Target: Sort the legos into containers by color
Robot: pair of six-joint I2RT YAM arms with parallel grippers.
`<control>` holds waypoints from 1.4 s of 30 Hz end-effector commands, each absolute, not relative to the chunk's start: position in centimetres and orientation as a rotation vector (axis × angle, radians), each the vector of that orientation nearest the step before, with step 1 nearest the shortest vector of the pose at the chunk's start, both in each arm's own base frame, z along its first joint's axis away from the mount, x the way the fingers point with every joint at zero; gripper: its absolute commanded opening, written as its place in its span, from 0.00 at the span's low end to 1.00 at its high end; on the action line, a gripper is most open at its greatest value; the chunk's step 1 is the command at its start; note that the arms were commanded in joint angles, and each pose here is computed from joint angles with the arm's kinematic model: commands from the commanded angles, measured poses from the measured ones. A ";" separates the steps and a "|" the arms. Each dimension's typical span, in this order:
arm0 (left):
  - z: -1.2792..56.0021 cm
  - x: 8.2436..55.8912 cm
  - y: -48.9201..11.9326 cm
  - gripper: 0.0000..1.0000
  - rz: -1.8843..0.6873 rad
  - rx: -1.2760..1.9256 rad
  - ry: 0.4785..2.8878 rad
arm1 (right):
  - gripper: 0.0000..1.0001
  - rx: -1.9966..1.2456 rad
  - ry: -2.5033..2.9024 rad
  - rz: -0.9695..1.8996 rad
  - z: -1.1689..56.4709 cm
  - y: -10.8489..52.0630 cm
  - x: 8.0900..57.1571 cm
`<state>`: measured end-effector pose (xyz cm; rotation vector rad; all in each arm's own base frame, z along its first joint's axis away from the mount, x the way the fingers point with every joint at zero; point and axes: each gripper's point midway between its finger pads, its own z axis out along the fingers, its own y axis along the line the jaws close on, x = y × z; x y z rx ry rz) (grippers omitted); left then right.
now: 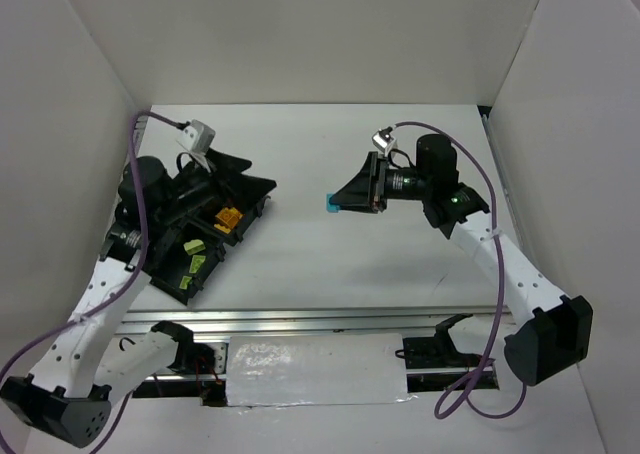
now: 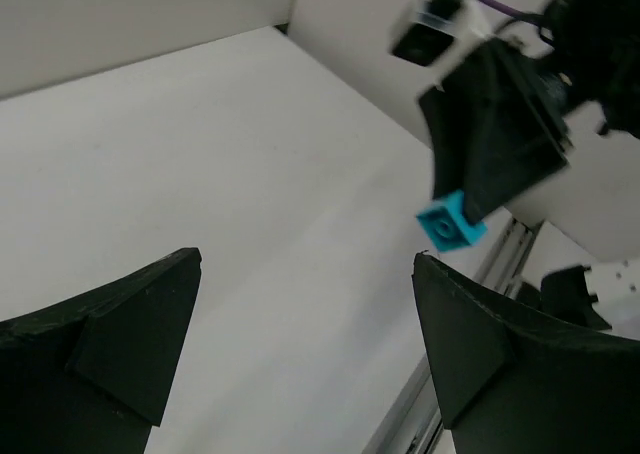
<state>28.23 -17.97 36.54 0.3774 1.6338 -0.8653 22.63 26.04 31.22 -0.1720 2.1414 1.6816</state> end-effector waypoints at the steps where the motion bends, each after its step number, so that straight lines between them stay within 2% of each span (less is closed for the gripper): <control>1: 39.6 25.0 -20.7 0.99 -0.890 0.619 1.389 | 0.00 -0.093 2.180 1.879 34.6 26.7 21.3; 5: 39.5 21.8 -24.4 1.00 -0.930 0.801 1.383 | 0.00 -0.059 2.113 2.120 37.7 27.0 20.1; 10: 41.2 18.8 -27.0 0.99 -1.037 0.908 1.287 | 0.00 -0.106 2.092 2.201 39.7 27.1 19.0; 21: 41.9 18.6 -29.3 0.96 -1.144 0.955 1.304 | 0.00 -0.286 2.113 2.221 39.5 28.4 16.1; 23: 41.7 18.6 -30.0 0.88 -1.170 0.978 1.314 | 0.00 -0.286 2.114 2.227 39.4 28.7 15.9; 24: 42.0 18.4 -30.0 0.88 -1.174 0.984 1.303 | 0.00 -0.287 2.105 2.227 39.6 28.7 15.9; 29: 41.4 18.0 -30.5 0.76 -1.201 1.001 1.321 | 0.00 -0.281 2.104 2.235 39.6 29.1 15.9; 30: 41.6 17.9 -30.5 0.60 -1.204 0.997 1.316 | 0.00 -0.275 2.105 2.234 39.5 29.2 16.0; 31: 41.5 17.9 -30.5 0.52 -1.201 0.993 1.319 | 0.00 -0.273 2.103 2.236 39.6 29.2 16.0; 33: 41.3 17.9 -30.5 0.49 -1.199 0.994 1.329 | 0.00 -0.264 2.096 2.246 39.7 29.2 16.1; 35: 41.0 17.8 -30.5 0.40 -1.202 1.002 1.344 | 0.00 -0.263 2.090 2.250 39.8 29.3 16.1; 36: 40.9 17.9 -30.5 0.24 -1.200 1.002 1.350 | 0.00 -0.265 2.091 2.251 39.8 29.4 16.1; 37: 40.5 18.0 -30.4 0.14 -1.192 0.995 1.369 | 0.02 -0.272 2.085 2.248 39.9 29.4 16.2; 38: 40.5 18.3 -30.4 0.04 -1.180 0.982 1.381 | 0.08 -0.281 2.079 2.250 40.0 29.4 16.2; 39: 40.3 18.6 -30.2 0.00 -1.159 0.975 1.390 | 0.22 -0.285 2.080 2.252 39.9 29.4 16.2; 40: 40.3 19.0 -30.1 0.00 -1.136 0.957 1.404 | 0.83 -0.294 2.079 2.252 39.8 29.4 16.1; 41: 39.7 19.5 -29.8 0.00 -1.108 0.933 1.444 | 0.99 -0.306 2.070 2.239 39.6 29.4 16.2; 42: 39.3 21.2 -29.1 0.00 -1.017 0.857 1.488 | 1.00 -0.289 2.089 2.228 38.9 29.3 16.6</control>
